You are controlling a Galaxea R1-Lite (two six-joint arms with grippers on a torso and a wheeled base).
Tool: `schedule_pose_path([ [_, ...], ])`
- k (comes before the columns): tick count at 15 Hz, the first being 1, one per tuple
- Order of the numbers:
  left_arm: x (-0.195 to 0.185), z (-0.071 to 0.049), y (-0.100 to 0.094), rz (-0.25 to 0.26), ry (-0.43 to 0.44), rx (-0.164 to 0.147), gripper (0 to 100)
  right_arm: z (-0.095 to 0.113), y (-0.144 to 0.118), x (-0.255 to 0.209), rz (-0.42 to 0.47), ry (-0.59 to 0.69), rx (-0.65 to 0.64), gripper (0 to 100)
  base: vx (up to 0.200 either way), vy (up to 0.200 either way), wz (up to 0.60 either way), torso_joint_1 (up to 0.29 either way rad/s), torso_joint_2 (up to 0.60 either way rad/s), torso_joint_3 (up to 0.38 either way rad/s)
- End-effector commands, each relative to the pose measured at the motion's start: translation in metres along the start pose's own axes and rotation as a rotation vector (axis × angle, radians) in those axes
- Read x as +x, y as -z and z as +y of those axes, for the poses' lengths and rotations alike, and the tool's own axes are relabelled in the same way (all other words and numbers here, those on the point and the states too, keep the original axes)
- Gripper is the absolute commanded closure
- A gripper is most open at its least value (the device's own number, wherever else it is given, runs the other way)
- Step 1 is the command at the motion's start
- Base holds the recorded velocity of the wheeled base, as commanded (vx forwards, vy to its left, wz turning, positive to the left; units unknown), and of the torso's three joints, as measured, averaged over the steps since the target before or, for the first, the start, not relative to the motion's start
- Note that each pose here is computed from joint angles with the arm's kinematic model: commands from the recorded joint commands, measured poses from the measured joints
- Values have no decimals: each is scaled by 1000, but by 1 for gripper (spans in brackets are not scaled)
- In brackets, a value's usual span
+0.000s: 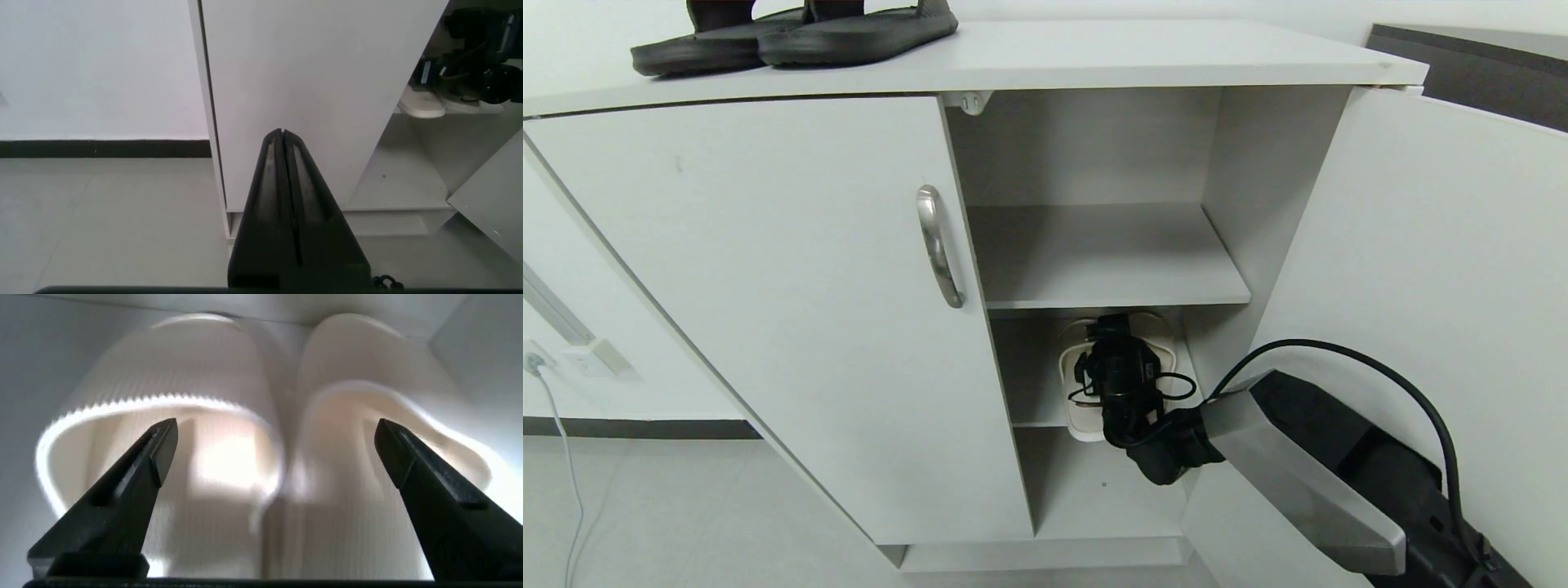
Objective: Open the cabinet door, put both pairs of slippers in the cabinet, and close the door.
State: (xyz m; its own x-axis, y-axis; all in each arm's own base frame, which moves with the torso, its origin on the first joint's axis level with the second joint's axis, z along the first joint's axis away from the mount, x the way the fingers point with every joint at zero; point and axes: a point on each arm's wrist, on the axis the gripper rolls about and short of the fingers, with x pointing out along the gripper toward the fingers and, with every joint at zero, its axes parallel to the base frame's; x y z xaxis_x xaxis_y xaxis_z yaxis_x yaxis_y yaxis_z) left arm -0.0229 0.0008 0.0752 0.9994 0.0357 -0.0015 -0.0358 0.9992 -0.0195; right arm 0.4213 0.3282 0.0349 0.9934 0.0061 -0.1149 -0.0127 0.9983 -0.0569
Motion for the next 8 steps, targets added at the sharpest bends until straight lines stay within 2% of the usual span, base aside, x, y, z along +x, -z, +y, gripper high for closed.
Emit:
schedule_pose_path([
  [1,0,0,0,2,-1,0,100,-2,-22,-23,-21,-24,13,0,0,0,0,0,0,0],
  [5,0,0,0,2,0,0,100,-6,-32,-67,-34,-75,16,0,0,0,0,0,0,0],
  [8,0,0,0,2,0,0,100,-13,-42,-108,-11,-120,13,0,0,0,0,0,0,0],
])
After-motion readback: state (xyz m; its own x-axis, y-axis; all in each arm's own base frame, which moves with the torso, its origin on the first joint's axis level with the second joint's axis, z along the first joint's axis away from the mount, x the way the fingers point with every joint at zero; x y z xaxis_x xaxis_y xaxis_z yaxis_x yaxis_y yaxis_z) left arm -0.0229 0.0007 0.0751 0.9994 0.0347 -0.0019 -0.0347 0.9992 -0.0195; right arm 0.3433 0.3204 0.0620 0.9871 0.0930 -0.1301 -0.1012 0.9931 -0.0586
